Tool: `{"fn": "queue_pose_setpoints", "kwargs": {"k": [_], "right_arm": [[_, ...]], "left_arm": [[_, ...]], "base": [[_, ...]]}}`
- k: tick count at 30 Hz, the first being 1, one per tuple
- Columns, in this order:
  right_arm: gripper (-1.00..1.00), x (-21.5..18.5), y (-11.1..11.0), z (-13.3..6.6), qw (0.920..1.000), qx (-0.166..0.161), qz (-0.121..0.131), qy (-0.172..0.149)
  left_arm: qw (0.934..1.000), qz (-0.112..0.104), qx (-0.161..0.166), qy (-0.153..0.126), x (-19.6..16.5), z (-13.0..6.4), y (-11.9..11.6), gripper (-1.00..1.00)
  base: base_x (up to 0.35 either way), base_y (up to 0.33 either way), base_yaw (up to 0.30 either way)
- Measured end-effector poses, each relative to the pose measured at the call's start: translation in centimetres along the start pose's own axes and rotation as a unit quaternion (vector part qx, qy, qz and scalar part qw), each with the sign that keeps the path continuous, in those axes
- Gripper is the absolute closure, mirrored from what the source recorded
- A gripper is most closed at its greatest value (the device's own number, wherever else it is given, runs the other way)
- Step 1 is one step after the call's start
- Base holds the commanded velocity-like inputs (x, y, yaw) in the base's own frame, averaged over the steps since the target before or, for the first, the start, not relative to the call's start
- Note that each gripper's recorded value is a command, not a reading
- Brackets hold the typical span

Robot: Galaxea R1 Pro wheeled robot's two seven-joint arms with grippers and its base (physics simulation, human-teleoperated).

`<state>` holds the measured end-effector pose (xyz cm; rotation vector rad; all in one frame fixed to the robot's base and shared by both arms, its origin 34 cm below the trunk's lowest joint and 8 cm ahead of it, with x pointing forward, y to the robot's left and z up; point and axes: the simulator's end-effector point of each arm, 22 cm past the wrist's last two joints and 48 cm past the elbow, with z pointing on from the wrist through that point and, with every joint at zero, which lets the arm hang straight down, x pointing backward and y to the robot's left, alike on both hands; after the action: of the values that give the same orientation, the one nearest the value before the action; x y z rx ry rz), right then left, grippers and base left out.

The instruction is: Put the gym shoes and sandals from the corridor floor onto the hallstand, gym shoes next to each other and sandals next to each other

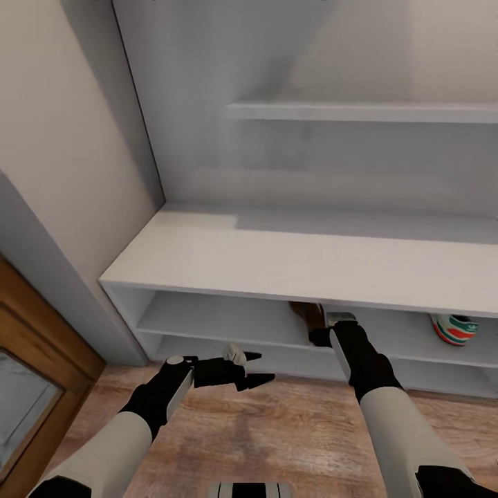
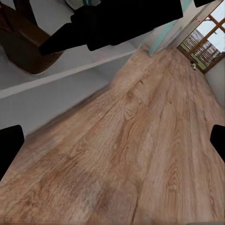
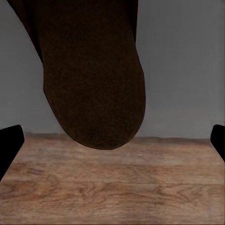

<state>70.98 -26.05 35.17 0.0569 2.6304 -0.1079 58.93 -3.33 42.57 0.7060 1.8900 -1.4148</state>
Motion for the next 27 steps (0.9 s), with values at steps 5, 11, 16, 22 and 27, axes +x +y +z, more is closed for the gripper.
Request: {"fn": "queue_pose_setpoints", "kwargs": {"k": [5, 11, 16, 22, 27], "right_arm": [[-1.0, 0.02, 0.03, 0.02, 1.0, 0.0, 0.0, 0.0], [-1.0, 0.01, 0.07, 0.02, 1.0, -0.001, 0.0, 0.0], [-1.0, 0.01, 0.05, 0.02, 1.0, -0.001, 0.0, 0.0], [-1.0, -0.1, 0.04, 0.0, 1.0, -0.001, 0.0, -0.002], [-1.0, -0.08, 0.11, 0.02, 1.0, -0.003, 0.0, -0.002]], "left_arm": [[1.0, 0.0, 0.0, 0.0, 0.01, 0.0, 0.01, -1.0], [1.0, 0.0, 0.0, 0.0, 0.01, 0.0, 0.01, -1.0], [1.0, 0.0, 0.0, 0.0, 0.01, 0.0, 0.01, -1.0], [1.0, 0.0, 0.0, 0.0, 0.01, 0.0, 0.01, -1.0], [1.0, 0.0, 0.0, 0.0, 0.01, 0.0, 0.01, -1.0]], "base": [[-0.292, 0.0, 0.0], [-0.331, 0.0, 0.0], [-0.337, 0.0, 0.0], [-0.338, 0.0, 0.0], [-0.338, 0.0, 0.0]]}}
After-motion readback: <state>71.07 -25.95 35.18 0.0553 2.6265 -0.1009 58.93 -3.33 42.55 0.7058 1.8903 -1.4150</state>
